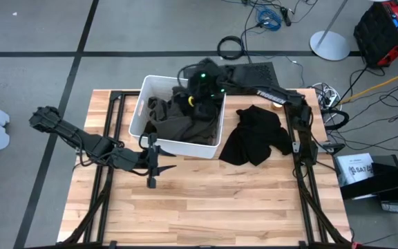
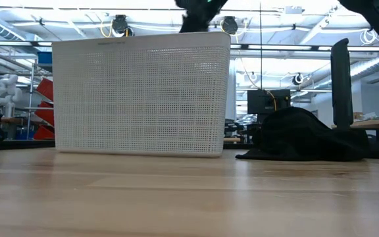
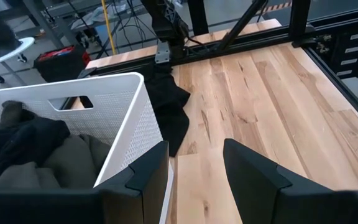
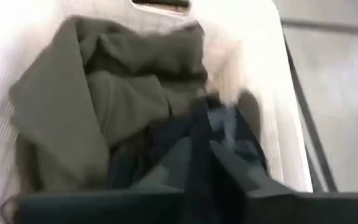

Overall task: Sort clothes
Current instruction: Put the black boxer into the white laundry bin

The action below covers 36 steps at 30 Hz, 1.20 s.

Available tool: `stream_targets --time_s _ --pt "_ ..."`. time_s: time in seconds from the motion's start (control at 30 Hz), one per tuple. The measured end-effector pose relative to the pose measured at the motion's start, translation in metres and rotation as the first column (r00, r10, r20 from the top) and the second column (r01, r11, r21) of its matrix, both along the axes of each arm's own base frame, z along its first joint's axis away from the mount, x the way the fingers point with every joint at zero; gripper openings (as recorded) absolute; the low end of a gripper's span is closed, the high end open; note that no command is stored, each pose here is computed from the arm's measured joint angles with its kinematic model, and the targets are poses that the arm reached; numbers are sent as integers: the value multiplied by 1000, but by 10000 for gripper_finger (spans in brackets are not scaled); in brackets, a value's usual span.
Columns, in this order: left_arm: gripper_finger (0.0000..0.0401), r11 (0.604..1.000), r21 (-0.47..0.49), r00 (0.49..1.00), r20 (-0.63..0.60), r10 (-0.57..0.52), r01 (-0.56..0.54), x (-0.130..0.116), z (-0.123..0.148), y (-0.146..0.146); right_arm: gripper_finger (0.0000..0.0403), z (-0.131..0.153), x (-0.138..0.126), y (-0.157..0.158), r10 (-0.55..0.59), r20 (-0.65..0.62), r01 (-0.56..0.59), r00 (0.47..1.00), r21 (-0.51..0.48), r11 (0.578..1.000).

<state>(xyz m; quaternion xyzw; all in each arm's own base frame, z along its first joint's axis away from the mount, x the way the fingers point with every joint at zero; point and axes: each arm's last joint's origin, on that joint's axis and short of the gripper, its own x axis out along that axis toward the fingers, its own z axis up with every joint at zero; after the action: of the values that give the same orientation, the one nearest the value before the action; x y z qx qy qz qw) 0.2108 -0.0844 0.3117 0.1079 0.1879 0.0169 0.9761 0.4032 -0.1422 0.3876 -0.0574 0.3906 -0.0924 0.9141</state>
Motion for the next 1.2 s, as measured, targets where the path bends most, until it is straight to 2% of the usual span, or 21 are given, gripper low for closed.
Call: stream_targets --time_s 0.03,0.07,0.17,0.27,0.53,0.77,0.87,0.93,1.07,1.2 --pt "164 1000 0 1000 0 0 0 0 0 0 33 -6 6 -1 16 16 -15 1000 -20 1000" --pt "164 1000 0 1000 0 0 0 0 0 0 22 -9 12 -3 13 48 -11 999 -34 999" --pt "164 1000 0 1000 0 0 0 0 0 0 7 -22 29 -10 -40 123 51 992 -85 995" --pt "164 1000 -6 1000 -1 2 -2 0 0 0 2 -46 40 -18 -89 110 99 990 -91 991" --pt "164 999 -32 999 -41 21 -22 -2 -4 1 0 -120 38 -33 -160 -166 159 973 -21 987" --pt "164 998 -51 999 -40 29 -30 -2 -4 1 0 -169 20 -41 -141 -333 119 932 -85 989" --pt "164 998 -53 999 -35 29 -30 -2 -4 1 0 -174 13 -50 -131 -380 96 916 -109 989" --pt "164 998 -56 999 -29 29 -30 -1 -3 1 0 -172 10 -55 -94 -395 40 914 -141 989" --pt "164 998 -63 999 -13 30 -31 -1 -2 0 0 -157 9 -63 -41 -383 -33 923 -183 983" --pt "164 998 -61 999 -14 33 -34 -1 -2 1 0 -129 10 -62 38 -279 -62 959 -77 995"
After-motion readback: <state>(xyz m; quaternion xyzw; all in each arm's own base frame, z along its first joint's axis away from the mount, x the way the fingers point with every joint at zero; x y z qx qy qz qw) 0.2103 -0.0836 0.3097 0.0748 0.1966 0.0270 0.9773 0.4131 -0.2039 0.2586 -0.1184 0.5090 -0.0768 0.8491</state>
